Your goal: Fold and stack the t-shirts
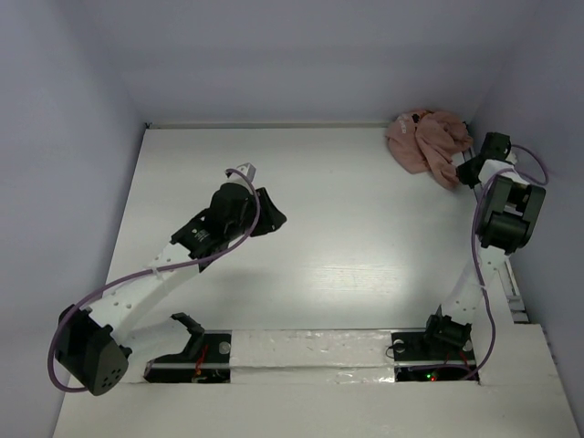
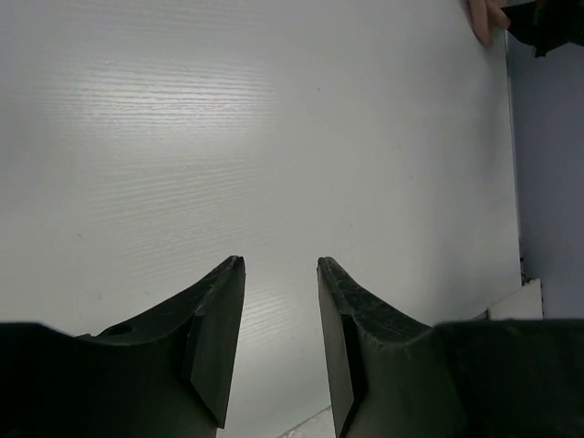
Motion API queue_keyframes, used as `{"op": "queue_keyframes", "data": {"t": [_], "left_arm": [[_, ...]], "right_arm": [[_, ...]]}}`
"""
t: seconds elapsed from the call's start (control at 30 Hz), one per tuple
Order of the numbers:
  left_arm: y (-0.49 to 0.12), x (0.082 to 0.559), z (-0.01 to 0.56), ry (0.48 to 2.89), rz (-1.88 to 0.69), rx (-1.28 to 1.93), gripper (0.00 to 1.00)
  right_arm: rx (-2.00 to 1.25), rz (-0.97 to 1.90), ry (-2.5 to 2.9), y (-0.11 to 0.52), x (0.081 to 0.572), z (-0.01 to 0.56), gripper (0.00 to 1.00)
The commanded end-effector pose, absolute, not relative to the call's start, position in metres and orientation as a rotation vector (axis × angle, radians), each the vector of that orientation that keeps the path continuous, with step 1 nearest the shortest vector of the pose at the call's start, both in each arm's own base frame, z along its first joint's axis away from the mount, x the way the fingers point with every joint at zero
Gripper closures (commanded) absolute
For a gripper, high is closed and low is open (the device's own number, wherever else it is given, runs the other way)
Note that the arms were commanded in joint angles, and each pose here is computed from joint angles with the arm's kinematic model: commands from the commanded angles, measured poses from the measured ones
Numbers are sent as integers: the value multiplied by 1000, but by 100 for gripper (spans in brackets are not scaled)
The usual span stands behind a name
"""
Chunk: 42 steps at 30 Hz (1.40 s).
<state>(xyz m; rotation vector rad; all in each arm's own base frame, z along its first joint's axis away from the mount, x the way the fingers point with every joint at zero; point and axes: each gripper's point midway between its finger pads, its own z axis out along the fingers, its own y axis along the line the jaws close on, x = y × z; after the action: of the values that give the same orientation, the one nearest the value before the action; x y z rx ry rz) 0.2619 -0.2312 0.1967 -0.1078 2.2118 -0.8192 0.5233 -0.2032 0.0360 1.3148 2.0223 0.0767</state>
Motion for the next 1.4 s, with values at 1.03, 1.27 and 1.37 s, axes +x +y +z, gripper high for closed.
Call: {"op": "queue_keyframes", "data": {"t": [1.03,1.27,1.37], "left_arm": [[-188,238,215,2193,-730,-165,45],[-195,213,100,2454,-716,-127,39],[-217,184,87,2518,-874,-25,38]], "right_arm": [[88,607,1244,111,404,610,100],[237,444,1468,64,417,472,100],[241,415,1525,59,418,452,100]]}}
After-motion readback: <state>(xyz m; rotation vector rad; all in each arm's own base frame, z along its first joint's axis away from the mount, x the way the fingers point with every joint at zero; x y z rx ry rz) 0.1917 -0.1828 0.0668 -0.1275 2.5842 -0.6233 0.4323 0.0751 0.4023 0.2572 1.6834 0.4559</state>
